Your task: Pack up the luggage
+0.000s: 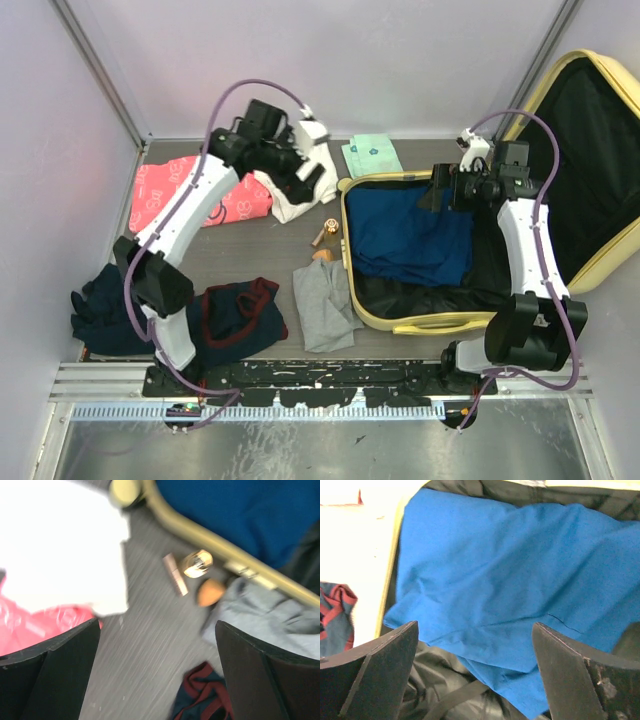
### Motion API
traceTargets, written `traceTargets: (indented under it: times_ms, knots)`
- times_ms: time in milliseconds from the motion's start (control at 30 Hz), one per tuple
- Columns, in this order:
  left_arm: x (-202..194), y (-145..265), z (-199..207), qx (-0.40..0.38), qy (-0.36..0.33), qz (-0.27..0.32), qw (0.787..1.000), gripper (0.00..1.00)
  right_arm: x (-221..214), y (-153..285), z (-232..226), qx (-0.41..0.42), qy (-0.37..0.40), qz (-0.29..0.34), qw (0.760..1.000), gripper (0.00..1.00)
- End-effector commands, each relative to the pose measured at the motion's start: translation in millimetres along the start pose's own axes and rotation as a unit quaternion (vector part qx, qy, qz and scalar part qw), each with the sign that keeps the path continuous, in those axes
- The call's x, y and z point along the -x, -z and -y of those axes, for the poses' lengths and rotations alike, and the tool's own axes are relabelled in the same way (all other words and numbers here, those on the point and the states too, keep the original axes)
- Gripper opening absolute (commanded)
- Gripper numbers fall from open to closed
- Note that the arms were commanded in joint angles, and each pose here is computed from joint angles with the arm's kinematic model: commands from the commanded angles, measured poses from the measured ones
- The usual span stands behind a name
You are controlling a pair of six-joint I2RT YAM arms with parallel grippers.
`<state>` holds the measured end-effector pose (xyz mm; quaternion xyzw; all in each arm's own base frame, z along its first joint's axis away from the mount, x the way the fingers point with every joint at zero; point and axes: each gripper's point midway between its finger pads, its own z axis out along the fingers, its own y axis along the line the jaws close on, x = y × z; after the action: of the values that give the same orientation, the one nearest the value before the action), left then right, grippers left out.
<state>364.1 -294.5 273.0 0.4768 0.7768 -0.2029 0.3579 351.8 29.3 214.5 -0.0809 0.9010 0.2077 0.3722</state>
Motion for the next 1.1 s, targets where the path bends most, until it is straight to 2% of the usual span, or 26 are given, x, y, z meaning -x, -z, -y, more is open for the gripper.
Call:
traceTargets:
  times_ms: [0, 167, 300, 400, 500, 633, 733, 933, 1067]
  knots:
    - [-66.4, 3.7, -68.5, 0.038, 0.092, -0.055, 0.994, 0.99, 47.6, 7.8, -41.1, 0.037, 0.003, 0.066, 0.997, 0.99]
    - [-136.9, 11.2, -167.4, 0.112, 0.191, -0.097, 0.97, 0.95, 71.4, 3.7, -67.3, 0.051, -0.006, 0.099, 0.994, 0.99]
    - [-182.8, 20.6, -240.2, 0.166, 0.264, -0.111, 0.944, 0.92, 81.9, -2.7, -86.5, 0.069, -0.01, 0.114, 0.991, 1.0]
    - [-212.8, 19.6, -272.1, 0.185, 0.302, -0.121, 0.927, 0.9, 85.6, -8.8, -103.6, 0.082, -0.002, 0.119, 0.989, 1.0]
    - [-244.6, 13.5, -291.7, 0.211, 0.305, -0.149, 0.917, 0.89, 87.1, -15.6, -119.7, 0.096, 0.002, 0.119, 0.988, 1.0]
    - [-286.7, 7.1, -288.0, 0.212, 0.307, -0.198, 0.906, 0.88, 89.0, -24.2, -139.7, 0.113, 0.009, 0.116, 0.987, 1.0]
    - [-308.6, 9.3, -274.1, 0.2, 0.325, -0.211, 0.9, 0.83, 88.7, -29.9, -155.2, 0.128, 0.011, 0.112, 0.985, 1.0]
    - [-350.0, 15.6, -212.1, 0.148, 0.342, -0.254, 0.892, 0.78, 76.3, -47.3, -194.2, 0.158, 0.023, 0.093, 0.983, 1.0]
    - [-363.9, 27.9, -176.6, 0.131, 0.354, -0.268, 0.887, 0.75, 64.1, -62.8, -226.1, 0.178, 0.03, 0.076, 0.981, 1.0]
